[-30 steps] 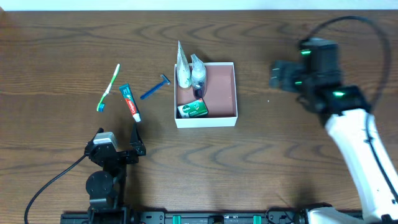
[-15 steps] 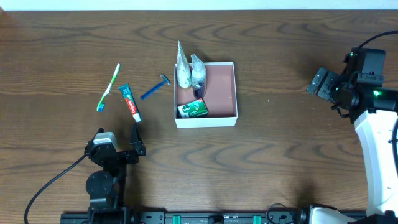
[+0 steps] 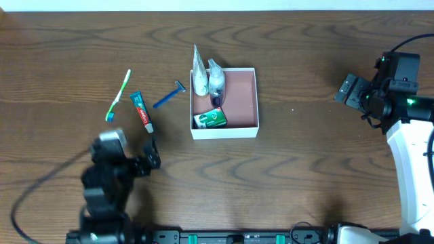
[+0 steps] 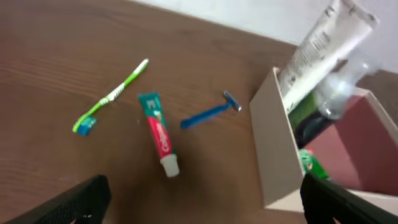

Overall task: Pack container
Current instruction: 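Reach the left gripper to the Colgate toothpaste and grasp it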

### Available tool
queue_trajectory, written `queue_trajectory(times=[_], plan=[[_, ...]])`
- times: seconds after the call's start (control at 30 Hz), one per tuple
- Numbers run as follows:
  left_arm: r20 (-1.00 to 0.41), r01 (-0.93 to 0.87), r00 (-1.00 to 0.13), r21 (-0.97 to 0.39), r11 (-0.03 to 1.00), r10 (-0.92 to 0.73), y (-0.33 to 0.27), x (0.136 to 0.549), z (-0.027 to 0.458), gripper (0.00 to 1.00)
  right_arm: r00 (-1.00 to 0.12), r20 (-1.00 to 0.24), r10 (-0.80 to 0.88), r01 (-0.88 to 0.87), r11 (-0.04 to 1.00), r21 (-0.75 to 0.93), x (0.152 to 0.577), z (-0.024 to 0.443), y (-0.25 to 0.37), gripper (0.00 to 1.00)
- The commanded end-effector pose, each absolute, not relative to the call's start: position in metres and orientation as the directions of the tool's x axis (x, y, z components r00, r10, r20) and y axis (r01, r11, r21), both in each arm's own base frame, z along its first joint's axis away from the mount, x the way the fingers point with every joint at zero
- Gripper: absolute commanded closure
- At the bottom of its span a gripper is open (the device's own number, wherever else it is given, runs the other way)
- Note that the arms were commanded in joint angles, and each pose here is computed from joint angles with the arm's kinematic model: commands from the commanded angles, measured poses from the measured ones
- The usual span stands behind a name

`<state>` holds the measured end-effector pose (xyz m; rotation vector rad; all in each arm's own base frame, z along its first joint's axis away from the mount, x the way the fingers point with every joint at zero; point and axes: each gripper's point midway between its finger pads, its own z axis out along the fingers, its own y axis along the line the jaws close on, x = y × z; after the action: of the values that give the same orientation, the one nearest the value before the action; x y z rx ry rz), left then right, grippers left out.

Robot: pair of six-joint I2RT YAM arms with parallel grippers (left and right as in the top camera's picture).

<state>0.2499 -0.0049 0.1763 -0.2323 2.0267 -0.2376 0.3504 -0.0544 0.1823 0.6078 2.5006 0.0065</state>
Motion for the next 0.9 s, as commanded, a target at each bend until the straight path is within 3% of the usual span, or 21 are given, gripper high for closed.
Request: queue_trajectory(times=[0.0, 0.27, 0.53, 0.87], plan=[[-0.814, -0.087, -0.512, -0.268, 0.959, -0.274, 0.001, 0.273, 0.214, 0.02, -0.73, -0.527, 0.435, 0.431, 0.891, 0.139, 0.351, 0.185, -0.056, 0.01], [-0.643, -0.108, -0.724, -0.252, 0.962, -0.25, 0.001, 0.329, 0.24, 0.02, -0.73, -0.526, 0.436, 0.432, 0.891, 0.139, 0.351, 0.185, -0.056, 0.01], [-0.498, -0.104, -0.845, -0.201, 0.974, -0.193, 0.005, 0.355, 0.173, 0.02, -0.73, -0.526, 0.436, 0.432, 0.891, 0.139, 0.351, 0.185, -0.056, 0.01], [-0.31, -0.243, -0.915, -0.093, 0.966, -0.26, 0.028, 0.365, 0.09, 0.01, -0.73, -0.526, 0.435, 0.431, 0.891, 0.139, 0.351, 0.185, -0.056, 0.01]])
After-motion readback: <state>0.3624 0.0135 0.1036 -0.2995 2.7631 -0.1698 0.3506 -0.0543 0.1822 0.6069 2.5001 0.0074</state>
